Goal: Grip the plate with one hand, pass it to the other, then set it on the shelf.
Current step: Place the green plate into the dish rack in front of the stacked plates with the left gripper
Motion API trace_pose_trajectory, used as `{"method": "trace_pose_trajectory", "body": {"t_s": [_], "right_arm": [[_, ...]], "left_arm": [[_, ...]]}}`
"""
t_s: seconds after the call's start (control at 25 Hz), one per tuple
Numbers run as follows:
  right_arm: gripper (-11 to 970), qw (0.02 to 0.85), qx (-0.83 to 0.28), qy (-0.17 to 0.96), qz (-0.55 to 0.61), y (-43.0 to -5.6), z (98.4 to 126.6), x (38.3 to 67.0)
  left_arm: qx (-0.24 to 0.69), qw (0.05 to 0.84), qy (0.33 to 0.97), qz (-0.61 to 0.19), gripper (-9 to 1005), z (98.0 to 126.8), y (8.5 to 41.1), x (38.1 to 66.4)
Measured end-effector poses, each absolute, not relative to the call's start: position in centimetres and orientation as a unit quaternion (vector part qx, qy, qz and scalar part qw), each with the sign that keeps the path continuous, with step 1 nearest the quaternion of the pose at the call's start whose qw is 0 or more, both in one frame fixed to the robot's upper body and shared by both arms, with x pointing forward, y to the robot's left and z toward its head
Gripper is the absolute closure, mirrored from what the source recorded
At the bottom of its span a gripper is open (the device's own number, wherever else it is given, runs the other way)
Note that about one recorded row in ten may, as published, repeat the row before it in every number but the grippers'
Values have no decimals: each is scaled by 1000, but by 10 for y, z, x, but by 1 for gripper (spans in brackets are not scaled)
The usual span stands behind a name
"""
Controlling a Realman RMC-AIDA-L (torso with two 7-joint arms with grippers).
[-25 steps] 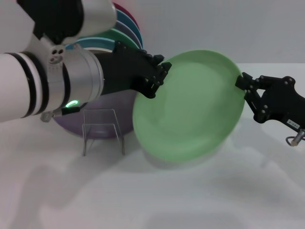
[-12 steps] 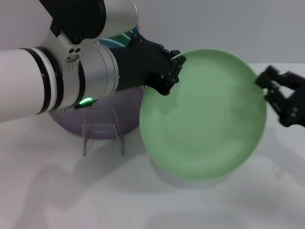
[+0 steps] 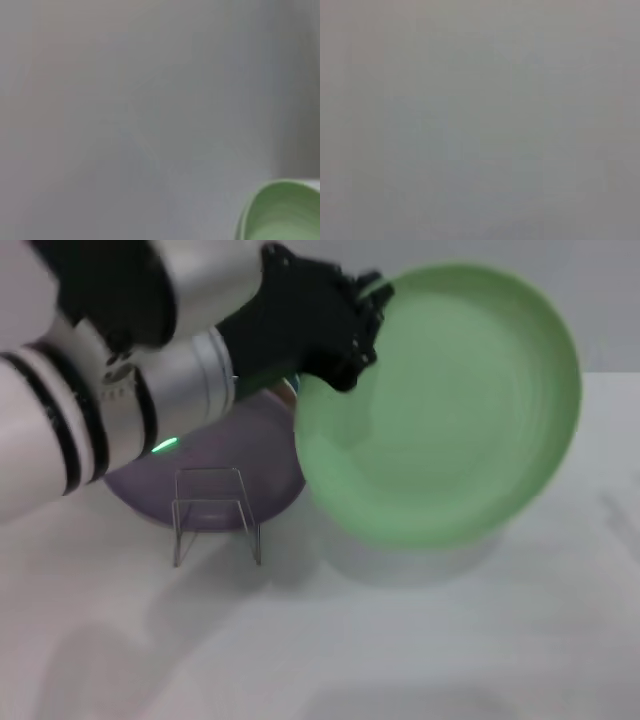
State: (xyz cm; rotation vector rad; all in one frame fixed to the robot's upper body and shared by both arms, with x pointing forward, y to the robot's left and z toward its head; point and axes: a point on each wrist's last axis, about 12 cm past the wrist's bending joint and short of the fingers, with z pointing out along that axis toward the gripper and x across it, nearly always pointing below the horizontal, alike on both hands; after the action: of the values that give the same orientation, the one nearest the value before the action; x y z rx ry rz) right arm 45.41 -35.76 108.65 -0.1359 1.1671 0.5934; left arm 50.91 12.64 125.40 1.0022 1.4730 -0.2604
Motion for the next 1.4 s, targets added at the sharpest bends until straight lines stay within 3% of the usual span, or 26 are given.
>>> {"method": "trace_pose_trajectory", "body": {"t_s": [0.32,0.4,0.52,0.68,0.88,0.92,1.08,1.16,1.4], "right_arm": [[220,796,-27,545,261,-370,1084,450],[220,794,-23,547,264,-370,1084,452],[221,792,-20,550,265,-370,1084,453],[220,787,-12,553,272,-370,1083,455],[220,785,-14,554,277,-368,1083,456],[220,783,-16,555,279,-367,1082,456],[219,781,-15,556,284,-367,1082,456],[219,779,-11,555,292,-367,1082,455],[218,779,-10,553,293,-367,1081,451]], "left_arm": [[366,795,480,66,940,1242,121,477],[338,825,444,91,940,1233,120,470],[317,868,374,78,940,1216,124,455],[298,904,304,-22,941,1195,145,445],[270,908,316,-46,943,1166,191,461],[263,907,326,-35,943,1149,212,473],[267,912,312,-26,944,1137,227,482],[280,911,300,-40,946,1118,250,497],[307,897,314,-45,946,1109,263,504]]}}
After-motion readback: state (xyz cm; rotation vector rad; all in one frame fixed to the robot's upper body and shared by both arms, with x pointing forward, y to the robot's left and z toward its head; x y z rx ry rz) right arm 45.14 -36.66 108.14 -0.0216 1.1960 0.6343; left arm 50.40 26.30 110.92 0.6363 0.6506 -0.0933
